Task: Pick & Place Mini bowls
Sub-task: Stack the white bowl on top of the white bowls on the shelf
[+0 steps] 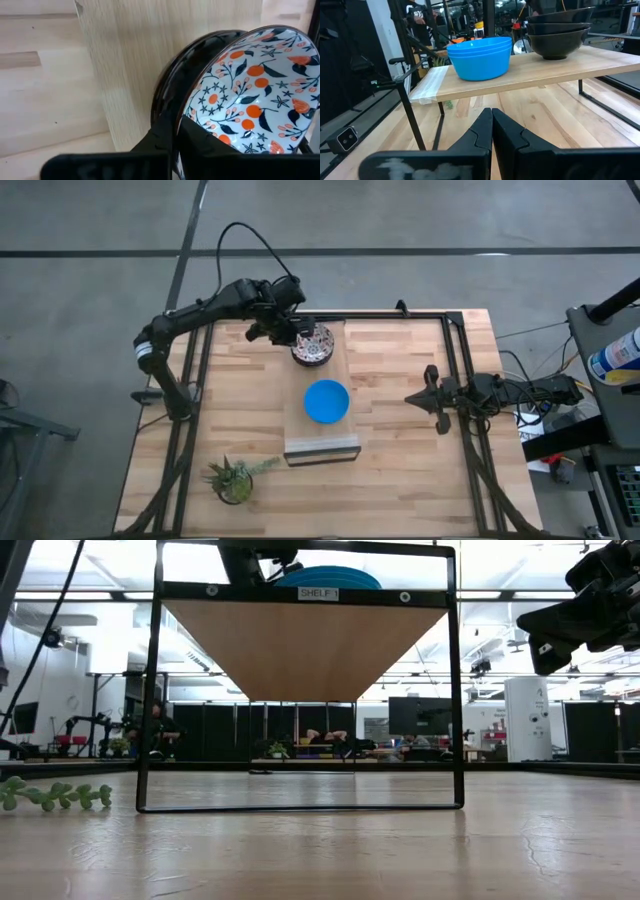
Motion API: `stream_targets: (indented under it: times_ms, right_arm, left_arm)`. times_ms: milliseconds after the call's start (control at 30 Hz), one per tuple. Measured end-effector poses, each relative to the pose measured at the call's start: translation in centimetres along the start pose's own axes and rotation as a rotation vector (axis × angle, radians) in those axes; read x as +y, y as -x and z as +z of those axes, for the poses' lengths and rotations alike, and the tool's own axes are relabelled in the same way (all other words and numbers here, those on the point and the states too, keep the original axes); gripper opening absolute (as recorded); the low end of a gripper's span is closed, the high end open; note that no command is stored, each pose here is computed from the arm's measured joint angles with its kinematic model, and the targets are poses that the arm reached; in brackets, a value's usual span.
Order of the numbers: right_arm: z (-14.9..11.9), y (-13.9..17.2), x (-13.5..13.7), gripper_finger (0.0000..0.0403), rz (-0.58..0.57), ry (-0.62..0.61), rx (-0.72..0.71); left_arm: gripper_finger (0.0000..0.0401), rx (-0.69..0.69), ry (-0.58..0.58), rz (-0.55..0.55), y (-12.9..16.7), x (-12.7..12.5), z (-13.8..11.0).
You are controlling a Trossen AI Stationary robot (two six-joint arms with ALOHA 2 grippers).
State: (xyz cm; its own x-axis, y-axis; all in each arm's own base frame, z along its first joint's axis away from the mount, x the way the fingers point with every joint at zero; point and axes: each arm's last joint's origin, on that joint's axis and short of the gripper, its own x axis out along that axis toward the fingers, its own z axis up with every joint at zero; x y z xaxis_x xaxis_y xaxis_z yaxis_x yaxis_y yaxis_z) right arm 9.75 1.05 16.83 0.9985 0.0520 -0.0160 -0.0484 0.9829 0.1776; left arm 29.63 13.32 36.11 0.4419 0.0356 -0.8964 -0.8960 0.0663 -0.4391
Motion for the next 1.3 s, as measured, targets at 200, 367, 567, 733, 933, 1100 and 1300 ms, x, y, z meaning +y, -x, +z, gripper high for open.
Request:
stream_targets:
  times_ms: [200,367,567,733,933,1100,1300]
  right_arm:
    - [0.0,0.0,0.0,0.0008,0.000,0.000,0.000]
    - [0.0,0.0,0.0,0.0008,0.000,0.000,0.000]
    - [0.0,0.0,0.0,0.0008,0.000,0.000,0.000]
    - [0.0,0.0,0.0,0.0008,-0.001,0.000,0.000]
    - [0.0,0.0,0.0,0.0008,0.000,0.000,0.000]
    - [0.0,0.0,0.0,0.0008,0.000,0.000,0.000]
    - [0.0,0.0,0.0,0.0008,0.000,0.000,0.000]
  left_arm:
    - [0.0052,0.004,-0.016,0.003,-0.2,-0.1,-0.1]
    - [0.0087,0.008,-0.028,-0.002,0.0,-0.1,-0.4]
    - [0.0122,0.002,-0.074,-0.013,0.4,-0.1,-0.5]
    - [0.0144,0.003,-0.084,-0.013,0.6,0.0,-0.6]
    - [0.0148,-0.005,-0.099,-0.003,0.8,0.1,-0.7]
    - [0.0147,-0.017,-0.121,-0.032,0.8,-0.4,-1.1]
    - [0.0147,-0.031,-0.149,-0.041,1.0,-0.5,-1.1]
